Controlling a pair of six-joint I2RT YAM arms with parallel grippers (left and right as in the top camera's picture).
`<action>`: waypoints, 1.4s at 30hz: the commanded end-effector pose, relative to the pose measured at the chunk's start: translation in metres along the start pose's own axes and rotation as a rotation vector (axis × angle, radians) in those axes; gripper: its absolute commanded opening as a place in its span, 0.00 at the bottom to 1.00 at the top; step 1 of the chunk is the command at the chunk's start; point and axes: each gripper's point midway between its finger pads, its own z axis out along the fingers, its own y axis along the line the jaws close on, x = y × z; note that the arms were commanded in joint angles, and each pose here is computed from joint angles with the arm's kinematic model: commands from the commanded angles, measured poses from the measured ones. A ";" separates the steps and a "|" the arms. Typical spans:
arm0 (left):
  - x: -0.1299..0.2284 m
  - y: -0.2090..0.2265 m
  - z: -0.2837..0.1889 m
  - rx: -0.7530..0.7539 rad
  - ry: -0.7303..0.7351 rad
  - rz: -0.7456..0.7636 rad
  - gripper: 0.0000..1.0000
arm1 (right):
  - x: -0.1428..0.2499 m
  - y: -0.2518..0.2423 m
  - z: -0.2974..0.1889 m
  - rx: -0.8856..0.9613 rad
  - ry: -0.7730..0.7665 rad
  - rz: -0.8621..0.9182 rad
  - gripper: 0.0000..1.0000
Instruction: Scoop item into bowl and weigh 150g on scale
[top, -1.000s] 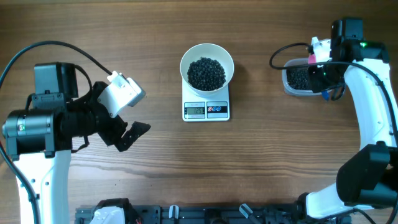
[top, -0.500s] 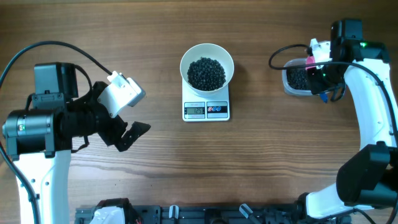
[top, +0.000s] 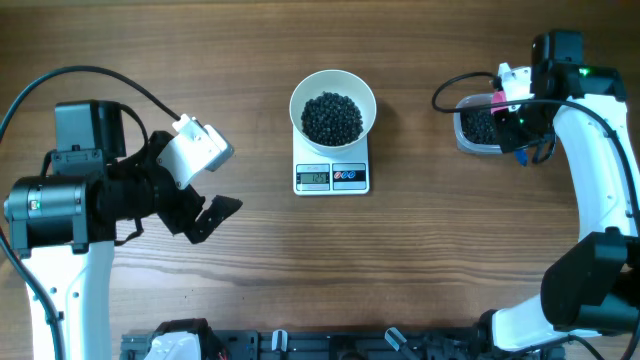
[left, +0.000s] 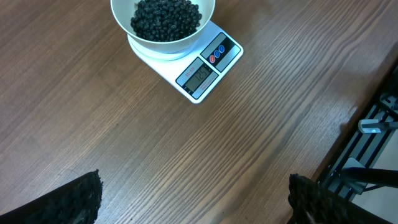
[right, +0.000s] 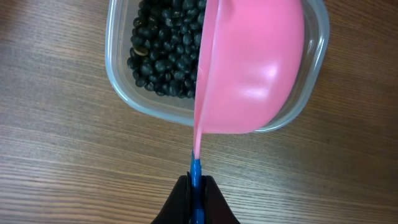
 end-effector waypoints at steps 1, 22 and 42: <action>0.001 -0.001 0.002 0.006 0.006 -0.010 1.00 | -0.002 0.000 0.003 -0.003 0.001 -0.018 0.04; 0.001 -0.001 0.002 0.006 0.006 -0.011 1.00 | 0.023 -0.014 0.001 0.083 0.120 -0.106 0.04; 0.001 -0.001 0.002 0.006 0.006 -0.010 1.00 | 0.015 -0.018 0.002 0.103 0.092 -0.150 0.05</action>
